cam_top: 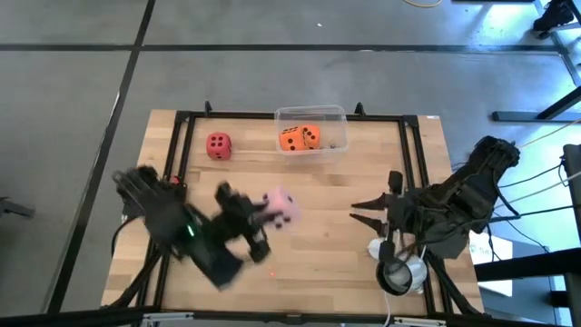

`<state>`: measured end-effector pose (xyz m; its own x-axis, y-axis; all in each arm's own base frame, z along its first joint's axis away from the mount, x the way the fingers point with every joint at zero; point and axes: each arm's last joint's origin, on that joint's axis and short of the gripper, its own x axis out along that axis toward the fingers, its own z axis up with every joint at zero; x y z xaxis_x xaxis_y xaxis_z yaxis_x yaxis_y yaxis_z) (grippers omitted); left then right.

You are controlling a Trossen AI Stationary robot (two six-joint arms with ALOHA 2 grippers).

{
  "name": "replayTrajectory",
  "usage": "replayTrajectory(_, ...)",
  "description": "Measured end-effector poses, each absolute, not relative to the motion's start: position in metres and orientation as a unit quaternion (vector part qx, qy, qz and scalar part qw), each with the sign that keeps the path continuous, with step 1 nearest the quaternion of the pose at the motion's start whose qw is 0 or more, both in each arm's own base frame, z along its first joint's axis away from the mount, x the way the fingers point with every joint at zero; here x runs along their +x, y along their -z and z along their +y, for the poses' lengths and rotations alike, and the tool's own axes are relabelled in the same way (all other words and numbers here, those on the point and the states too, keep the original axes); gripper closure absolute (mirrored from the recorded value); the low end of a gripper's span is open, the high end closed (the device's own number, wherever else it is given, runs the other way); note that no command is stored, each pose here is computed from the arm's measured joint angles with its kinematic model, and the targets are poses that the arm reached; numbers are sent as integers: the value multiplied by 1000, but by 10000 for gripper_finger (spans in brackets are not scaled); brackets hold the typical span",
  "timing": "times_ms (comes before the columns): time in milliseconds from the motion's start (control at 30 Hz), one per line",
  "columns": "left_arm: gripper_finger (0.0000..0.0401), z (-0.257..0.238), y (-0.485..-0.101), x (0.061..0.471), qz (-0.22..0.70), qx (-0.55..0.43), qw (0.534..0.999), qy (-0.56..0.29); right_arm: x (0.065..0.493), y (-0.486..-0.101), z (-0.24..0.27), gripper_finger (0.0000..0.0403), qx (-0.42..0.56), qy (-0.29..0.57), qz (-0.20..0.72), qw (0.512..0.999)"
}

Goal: Pick & Place Dice
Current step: Put the large pink dice into the transparent bin

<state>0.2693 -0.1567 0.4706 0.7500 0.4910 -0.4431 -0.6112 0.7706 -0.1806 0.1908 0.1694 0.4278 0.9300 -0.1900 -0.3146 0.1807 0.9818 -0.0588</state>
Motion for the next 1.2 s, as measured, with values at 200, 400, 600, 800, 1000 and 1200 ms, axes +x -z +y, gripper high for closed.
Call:
replayTrajectory(200,354,-93,-528,244,148,-218,943,-205,206,-452,169,205,-103,147,72,981)
replayTrajectory(400,355,-55,-554,243,110,-232,962,-94,227,-473,152,127,-103,196,9,975)
replayTrajectory(600,359,-34,-549,248,137,-207,964,-93,238,-477,142,89,-62,141,-19,988)
replayTrajectory(800,359,-24,-549,249,140,-198,966,-84,247,-472,143,57,-48,88,-16,995)
replayTrajectory(1000,359,-18,-551,252,136,-221,964,-55,259,-461,146,28,-120,122,12,985)
replayTrajectory(1200,361,-18,-551,253,139,-227,963,-39,269,-454,146,14,-166,149,30,974)
